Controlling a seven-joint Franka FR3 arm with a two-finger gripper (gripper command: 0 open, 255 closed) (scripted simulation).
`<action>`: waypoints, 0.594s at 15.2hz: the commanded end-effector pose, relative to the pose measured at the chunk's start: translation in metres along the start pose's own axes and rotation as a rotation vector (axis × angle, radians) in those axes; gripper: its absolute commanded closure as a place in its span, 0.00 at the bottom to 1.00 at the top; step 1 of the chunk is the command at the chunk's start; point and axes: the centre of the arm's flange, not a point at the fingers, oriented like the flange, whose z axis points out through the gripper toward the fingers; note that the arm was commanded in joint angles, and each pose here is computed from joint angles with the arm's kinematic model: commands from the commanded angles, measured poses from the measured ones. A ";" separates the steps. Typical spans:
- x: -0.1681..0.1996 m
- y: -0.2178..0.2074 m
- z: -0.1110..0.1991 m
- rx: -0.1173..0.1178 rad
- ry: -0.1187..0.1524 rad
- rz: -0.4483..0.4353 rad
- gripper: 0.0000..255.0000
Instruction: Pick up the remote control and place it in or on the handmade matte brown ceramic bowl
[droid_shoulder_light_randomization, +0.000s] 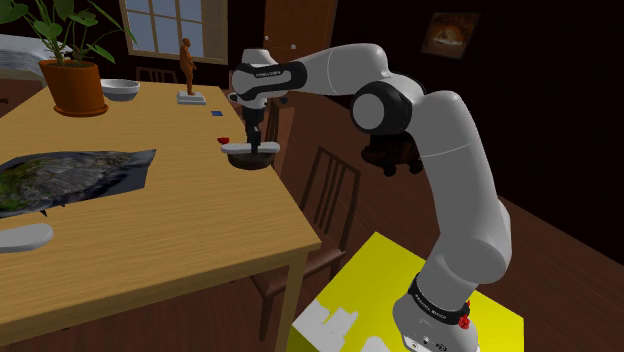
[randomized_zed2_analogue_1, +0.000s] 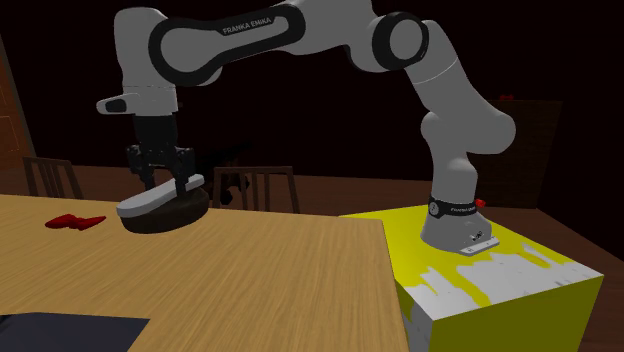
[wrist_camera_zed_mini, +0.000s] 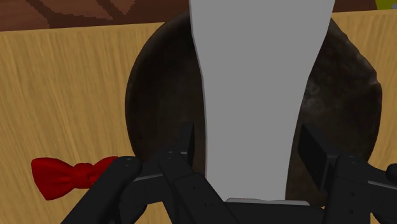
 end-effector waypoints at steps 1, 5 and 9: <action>0.000 0.000 0.000 0.000 0.000 0.000 1.00; 0.000 0.000 0.000 0.000 0.000 0.000 0.00; 0.000 0.000 0.000 0.000 0.000 0.000 0.00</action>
